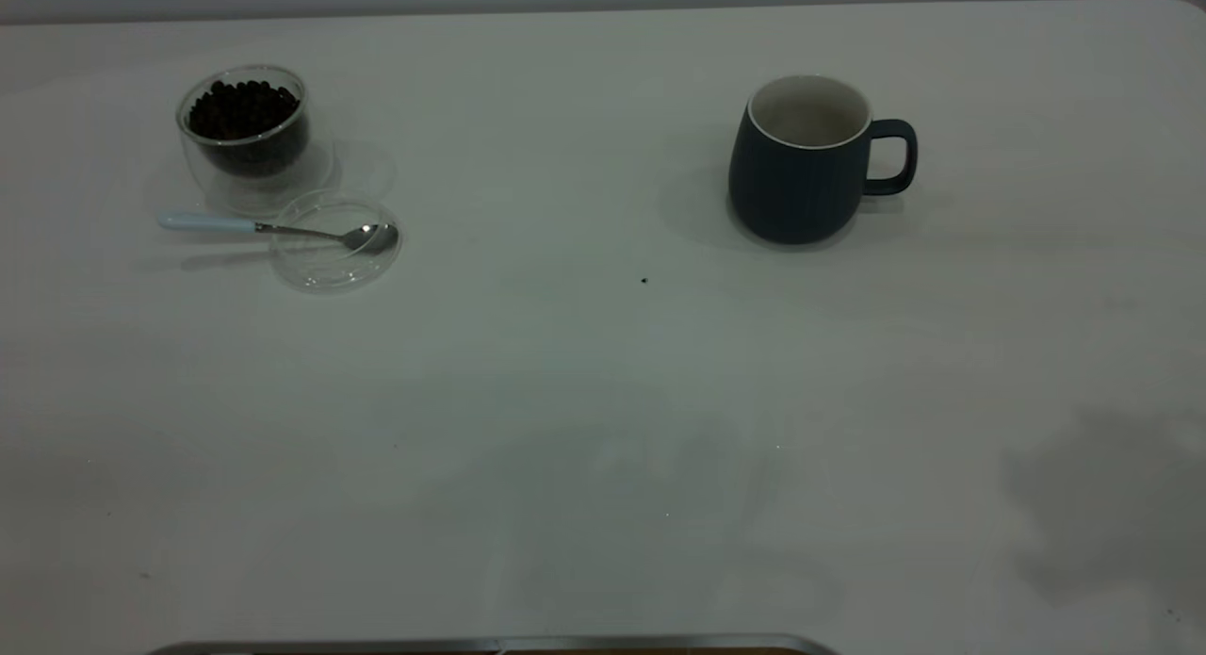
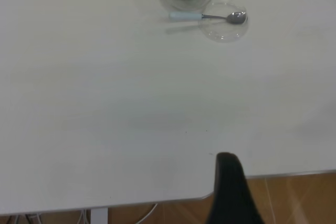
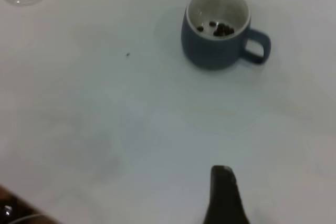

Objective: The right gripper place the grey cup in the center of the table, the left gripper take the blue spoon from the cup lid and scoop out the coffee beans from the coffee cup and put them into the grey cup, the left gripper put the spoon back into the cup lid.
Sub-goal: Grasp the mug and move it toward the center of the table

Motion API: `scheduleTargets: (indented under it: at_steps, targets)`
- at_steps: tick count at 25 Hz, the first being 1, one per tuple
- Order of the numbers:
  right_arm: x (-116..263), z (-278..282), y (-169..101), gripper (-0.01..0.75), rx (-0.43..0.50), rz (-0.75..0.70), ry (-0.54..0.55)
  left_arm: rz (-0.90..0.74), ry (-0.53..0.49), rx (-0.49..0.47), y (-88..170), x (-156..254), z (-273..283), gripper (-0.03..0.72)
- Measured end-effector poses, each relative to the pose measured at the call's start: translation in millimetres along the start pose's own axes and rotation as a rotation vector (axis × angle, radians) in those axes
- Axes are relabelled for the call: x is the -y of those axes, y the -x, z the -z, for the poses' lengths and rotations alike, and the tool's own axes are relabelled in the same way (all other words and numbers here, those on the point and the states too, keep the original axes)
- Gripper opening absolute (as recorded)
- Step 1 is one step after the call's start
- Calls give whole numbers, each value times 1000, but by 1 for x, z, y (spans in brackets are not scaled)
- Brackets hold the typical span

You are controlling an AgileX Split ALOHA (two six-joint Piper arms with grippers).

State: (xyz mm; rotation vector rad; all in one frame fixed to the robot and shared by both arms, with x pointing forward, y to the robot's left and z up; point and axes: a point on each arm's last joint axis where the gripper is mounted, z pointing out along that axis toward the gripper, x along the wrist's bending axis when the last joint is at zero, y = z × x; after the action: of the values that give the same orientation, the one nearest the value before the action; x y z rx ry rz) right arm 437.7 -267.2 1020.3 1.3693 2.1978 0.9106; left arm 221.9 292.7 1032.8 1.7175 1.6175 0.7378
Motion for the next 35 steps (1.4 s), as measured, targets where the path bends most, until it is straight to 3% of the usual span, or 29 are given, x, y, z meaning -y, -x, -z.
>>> scheduleTargets:
  at_steps: [12,17,20,27,35]
  targets:
    - [-26,-138,60,568,-35,375,-168,0,0,0,0,0,0,555]
    - [-27,-196,83,569,-68,729,-202,0,0,0,0,0,0,555]
    - [-29,-230,95,569,-89,859,-195,0,0,0,0,0,0,555]
    - [-37,-284,110,570,-174,854,-153,0,0,0,0,0,0,555]
    - [-37,-297,107,570,-275,849,-130,0,0,0,0,0,0,555]
